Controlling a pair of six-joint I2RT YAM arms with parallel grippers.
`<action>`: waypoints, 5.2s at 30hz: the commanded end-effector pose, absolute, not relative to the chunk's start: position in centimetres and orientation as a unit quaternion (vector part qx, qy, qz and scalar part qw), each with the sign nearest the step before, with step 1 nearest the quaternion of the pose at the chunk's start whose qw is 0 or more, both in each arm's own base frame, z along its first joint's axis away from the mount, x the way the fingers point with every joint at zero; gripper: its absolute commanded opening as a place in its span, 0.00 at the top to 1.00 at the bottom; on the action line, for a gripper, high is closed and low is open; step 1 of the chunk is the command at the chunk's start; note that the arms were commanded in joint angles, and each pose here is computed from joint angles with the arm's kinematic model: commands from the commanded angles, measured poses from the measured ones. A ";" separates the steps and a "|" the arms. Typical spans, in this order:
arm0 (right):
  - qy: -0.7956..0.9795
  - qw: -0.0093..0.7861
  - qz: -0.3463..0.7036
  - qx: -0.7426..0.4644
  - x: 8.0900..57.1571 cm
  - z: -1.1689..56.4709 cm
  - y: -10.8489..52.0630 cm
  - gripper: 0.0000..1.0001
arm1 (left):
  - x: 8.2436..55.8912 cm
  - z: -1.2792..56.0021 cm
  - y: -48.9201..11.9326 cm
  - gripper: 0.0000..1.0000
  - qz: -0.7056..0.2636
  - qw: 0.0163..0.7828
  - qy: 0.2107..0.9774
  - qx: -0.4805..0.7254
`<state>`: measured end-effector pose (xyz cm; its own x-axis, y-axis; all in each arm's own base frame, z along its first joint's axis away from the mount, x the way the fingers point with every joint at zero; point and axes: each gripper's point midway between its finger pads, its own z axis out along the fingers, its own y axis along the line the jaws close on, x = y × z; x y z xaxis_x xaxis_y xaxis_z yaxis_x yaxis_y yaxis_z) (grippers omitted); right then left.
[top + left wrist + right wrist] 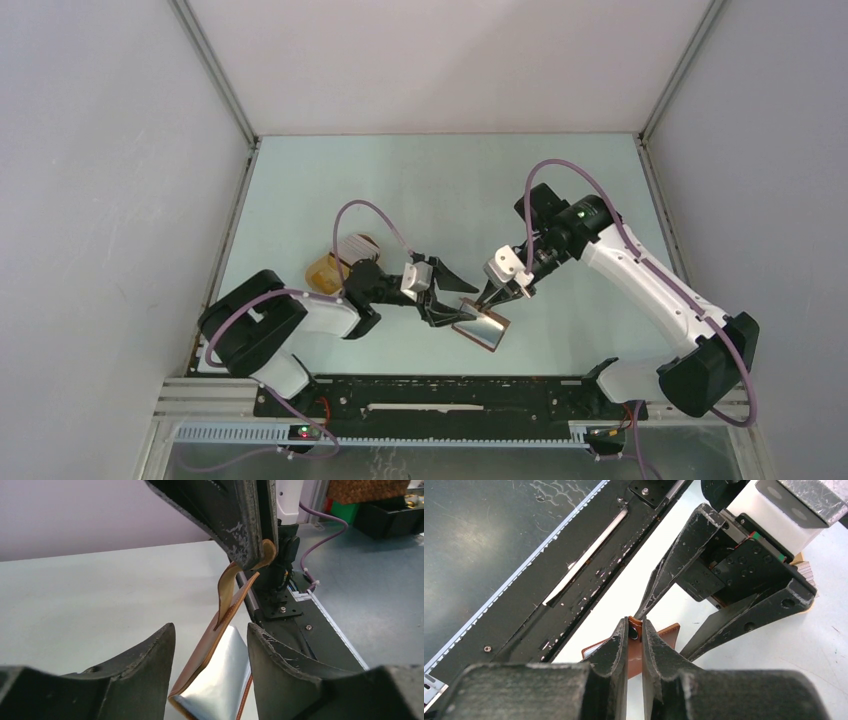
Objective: Put the credit cards into the card holder
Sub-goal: Pick up the card holder from the center of the board, then open the card holder at the center of the board.
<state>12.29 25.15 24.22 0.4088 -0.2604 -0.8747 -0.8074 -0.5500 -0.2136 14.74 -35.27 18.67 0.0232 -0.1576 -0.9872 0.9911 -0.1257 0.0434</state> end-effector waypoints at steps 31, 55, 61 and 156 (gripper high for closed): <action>0.543 0.375 0.388 -0.643 17.8 25.3 22.8 0.33 | 18.2 20.1 -34.2 1.00 -0.559 0.549 0.540 0.309; 0.730 0.241 0.561 -0.307 22.4 18.2 23.4 0.16 | 23.8 25.8 -26.1 1.00 -0.531 0.571 0.623 -0.064; 0.736 0.197 0.582 -0.282 22.3 17.3 24.4 0.18 | 23.7 27.7 -25.2 1.00 -0.539 0.587 0.599 -0.077; 0.868 0.275 0.226 -0.347 28.1 16.1 18.6 1.00 | 22.5 21.5 -24.0 0.09 -0.423 0.572 0.702 0.040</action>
